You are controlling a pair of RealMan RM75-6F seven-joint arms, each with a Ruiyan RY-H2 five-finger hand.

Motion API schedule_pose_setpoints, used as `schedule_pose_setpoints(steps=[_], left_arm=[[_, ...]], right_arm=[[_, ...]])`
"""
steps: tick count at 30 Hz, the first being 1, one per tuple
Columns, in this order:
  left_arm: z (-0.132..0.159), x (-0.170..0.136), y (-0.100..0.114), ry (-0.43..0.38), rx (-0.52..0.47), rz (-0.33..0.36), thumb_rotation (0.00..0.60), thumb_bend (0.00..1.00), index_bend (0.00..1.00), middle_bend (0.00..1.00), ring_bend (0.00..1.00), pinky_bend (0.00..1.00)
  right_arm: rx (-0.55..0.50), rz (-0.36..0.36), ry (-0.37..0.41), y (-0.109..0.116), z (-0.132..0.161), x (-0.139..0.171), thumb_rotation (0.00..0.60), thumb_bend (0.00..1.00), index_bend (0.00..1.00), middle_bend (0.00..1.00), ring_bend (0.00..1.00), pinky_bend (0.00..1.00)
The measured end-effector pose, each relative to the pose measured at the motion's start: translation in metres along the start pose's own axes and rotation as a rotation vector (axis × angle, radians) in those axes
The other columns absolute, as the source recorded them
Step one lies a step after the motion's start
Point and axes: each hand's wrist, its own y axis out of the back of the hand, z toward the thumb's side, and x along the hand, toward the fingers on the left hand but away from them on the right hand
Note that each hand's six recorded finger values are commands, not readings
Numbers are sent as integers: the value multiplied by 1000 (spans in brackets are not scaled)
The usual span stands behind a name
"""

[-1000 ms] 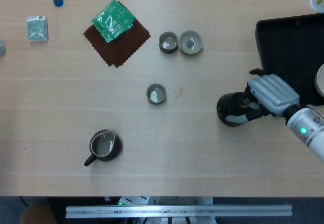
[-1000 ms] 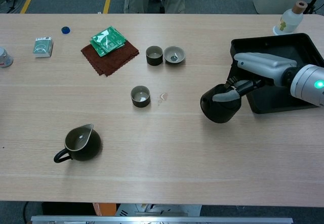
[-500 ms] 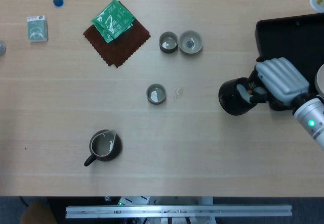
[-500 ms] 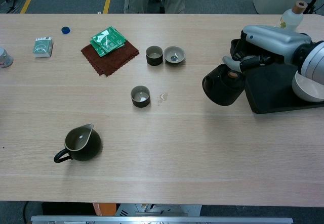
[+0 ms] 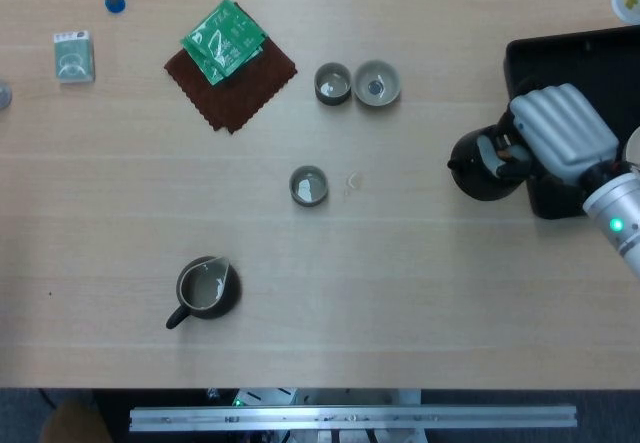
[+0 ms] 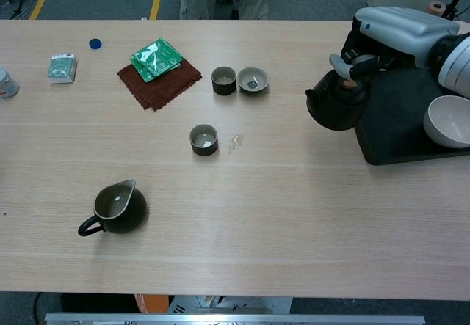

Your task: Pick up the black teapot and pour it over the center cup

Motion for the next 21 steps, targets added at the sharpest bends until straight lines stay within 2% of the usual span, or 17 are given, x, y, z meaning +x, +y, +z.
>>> schedule_pose_setpoints(steps=[9,14,21], left_arm=[[2,1,1,-6,4,2,248,350,155,126,120,106],[6,3,1,-18,9,6,246,350,155,126,120,107],[8,5,4,-21,16,11,249,350,155,126,120,107]], right_arm=[[62,-14,16,8,14,-21,363,514,1000,953,894,234],[102,-14,39,8,30,-37,366,476,1000,946,885,235],[146,-17,75,2,54,-58,413,439,1000,937,873,234]])
